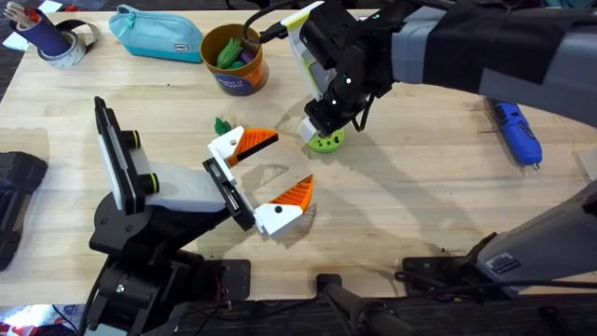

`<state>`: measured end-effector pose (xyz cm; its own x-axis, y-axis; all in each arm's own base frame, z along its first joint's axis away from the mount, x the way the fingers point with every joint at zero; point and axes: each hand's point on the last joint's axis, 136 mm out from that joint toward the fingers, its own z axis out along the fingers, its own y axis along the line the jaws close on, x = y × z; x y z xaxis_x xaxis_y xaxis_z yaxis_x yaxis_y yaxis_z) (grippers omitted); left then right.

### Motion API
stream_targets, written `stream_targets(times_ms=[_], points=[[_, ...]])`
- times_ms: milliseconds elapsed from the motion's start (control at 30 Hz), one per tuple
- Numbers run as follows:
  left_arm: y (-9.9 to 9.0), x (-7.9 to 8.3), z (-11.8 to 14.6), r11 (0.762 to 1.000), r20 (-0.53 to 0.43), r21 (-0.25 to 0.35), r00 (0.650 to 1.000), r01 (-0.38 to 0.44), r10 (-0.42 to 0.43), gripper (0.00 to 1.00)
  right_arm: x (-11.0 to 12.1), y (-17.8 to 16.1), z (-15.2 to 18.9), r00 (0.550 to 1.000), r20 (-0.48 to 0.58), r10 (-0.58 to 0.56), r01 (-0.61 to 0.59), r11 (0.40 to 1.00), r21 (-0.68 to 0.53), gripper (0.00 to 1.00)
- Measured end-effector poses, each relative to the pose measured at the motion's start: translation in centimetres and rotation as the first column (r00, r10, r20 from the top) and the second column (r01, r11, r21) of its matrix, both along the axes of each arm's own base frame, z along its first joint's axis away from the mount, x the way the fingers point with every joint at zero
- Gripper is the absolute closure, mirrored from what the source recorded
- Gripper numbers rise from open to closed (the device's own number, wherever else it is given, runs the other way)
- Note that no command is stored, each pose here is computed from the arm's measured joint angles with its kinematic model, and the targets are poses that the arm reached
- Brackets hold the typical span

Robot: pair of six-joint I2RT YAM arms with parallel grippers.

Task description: Pick up the gripper from the table and insert it into the empty holder that is missing its gripper. Then pick up a screw, insert it into the mounting hole, and use the screwdriver to tighten it. Finally, clean up the table by picking up the vegetable and placing it into the bucket.

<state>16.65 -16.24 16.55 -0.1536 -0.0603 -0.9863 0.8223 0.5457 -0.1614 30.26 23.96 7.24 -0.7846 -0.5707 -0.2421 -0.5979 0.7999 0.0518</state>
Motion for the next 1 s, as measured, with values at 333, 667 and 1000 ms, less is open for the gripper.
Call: stream_targets(times_ms=[333, 667, 1000], points=[[0.0, 0.0, -0.1, 1.0, -0.006, 0.001, 1.0, 0.0, 0.0, 0.009, -0.5, -0.4, 0.2, 1.0, -0.016, -0.001, 0.001, 1.0, -0.011, 0.517], [0.0, 0.0, -0.1, 1.0, -0.006, 0.001, 1.0, 0.0, 0.0, 0.009, -3.1, -2.5, 2.9, 0.999, -0.046, -0.005, 0.003, 1.0, -0.029, 0.517], [0.0, 0.0, -0.1, 1.0, -0.006, 0.001, 1.0, 0.0, 0.0, 0.009, -2.8, -2.5, -0.1, 1.0, -0.024, -0.007, 0.007, 1.0, -0.014, 0.517]])
